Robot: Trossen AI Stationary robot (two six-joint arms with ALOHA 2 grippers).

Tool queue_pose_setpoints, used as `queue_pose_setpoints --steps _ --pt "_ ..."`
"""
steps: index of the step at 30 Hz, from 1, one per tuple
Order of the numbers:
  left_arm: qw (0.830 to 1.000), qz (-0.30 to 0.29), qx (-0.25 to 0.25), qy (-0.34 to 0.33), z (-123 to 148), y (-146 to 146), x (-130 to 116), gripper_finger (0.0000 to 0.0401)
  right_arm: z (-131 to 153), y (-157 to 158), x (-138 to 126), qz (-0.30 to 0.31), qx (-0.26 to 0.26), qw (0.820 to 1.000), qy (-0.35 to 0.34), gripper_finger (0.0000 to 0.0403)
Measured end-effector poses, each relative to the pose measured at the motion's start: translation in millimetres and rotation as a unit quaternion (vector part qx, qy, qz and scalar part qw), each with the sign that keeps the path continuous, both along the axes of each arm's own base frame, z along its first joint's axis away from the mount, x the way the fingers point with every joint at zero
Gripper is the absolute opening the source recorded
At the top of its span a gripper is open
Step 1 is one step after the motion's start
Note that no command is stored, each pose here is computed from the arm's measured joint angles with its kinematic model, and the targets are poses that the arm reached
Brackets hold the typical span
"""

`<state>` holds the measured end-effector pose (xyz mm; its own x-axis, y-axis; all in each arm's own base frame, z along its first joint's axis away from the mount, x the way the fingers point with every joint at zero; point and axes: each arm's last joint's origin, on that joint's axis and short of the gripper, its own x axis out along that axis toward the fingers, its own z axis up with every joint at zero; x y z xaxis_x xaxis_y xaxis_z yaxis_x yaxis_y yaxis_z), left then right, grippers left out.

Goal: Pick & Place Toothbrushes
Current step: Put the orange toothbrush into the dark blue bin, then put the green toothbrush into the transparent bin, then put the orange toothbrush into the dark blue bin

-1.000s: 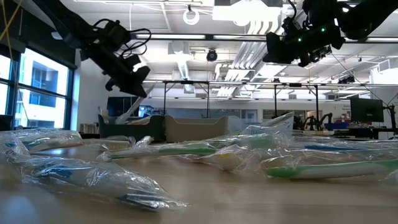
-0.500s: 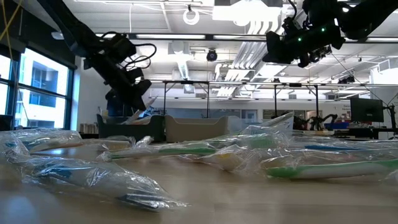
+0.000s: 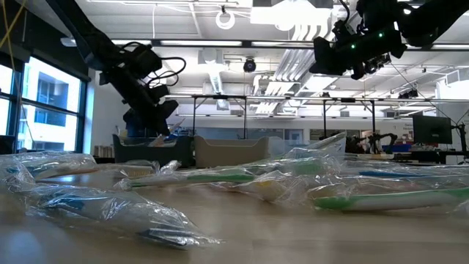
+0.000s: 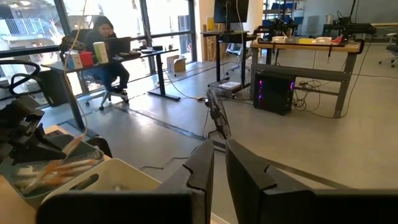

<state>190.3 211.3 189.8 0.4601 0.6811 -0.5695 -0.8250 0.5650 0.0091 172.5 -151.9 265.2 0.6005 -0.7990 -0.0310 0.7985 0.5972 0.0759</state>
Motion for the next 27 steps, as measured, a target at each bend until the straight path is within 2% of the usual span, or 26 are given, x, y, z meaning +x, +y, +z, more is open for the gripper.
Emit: queue_pose_setpoints --steps 4,15,27 --pt "1.000 0.000 0.000 0.000 0.0 0.0 0.0 0.0050 0.0 0.0 0.0 0.000 0.000 1.000 0.000 0.0034" --pt "1.000 0.002 0.005 -0.008 4.7 1.9 1.9 0.0166 -1.1 0.0 0.0 0.001 -0.005 1.000 0.016 0.0034" --pt "0.999 -0.004 0.031 -0.040 42.8 13.7 14.5 0.0179 -1.0 0.7 0.5 0.003 -0.014 1.000 0.027 0.0034"
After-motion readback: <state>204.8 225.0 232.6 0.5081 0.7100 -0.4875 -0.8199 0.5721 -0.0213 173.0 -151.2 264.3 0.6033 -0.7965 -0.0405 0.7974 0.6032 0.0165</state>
